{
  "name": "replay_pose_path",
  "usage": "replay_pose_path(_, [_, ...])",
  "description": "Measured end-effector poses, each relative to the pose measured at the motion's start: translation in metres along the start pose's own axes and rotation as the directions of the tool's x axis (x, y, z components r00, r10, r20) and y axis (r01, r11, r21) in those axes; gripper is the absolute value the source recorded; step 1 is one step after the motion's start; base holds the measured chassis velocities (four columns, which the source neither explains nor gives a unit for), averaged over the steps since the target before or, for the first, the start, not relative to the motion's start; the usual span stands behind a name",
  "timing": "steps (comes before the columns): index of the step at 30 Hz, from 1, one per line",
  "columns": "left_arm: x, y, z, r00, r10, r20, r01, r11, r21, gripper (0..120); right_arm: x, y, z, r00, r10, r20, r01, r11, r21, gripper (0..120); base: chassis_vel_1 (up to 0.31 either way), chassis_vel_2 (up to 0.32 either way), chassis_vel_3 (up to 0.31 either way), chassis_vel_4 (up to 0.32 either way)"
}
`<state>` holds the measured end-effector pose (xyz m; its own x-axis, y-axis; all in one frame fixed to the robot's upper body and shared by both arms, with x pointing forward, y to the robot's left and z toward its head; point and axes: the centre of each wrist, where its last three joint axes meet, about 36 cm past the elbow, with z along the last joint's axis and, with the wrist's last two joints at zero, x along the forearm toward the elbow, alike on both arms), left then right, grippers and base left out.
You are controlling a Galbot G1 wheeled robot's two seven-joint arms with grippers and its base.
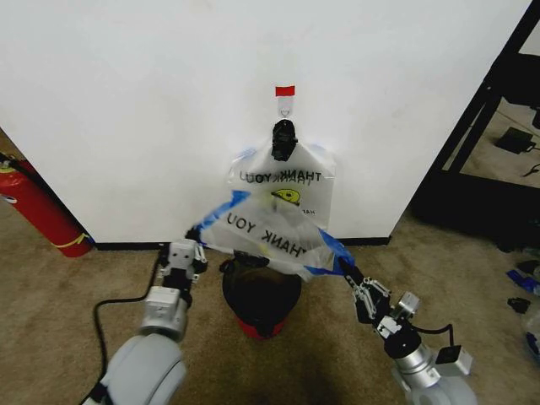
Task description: Pick up the garbage bag from the wall and place it over the trash bin.
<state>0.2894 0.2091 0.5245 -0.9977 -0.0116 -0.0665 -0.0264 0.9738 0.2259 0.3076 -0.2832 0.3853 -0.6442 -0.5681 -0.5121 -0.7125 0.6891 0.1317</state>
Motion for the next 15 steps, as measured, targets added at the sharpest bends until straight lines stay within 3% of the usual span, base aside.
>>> replay_pose_path(5, [0.011,0.007,-0.016,1.0,-0.016,-0.006,0.016,1.0,0.004,0,-0.02,0.0,-0.014,0.999,-0.026,0.031,0.026,1.0,0.01,0,0.0,0.0,0.0,0.0])
replay_pose_path(15, [0.023,0.001,-0.018,0.999,-0.016,-0.042,0.018,0.998,0.055,0,-0.036,-0.003,-0.027,0.998,-0.028,0.059,0.027,0.999,0.018,0,0.0,0.0,0.0,0.0])
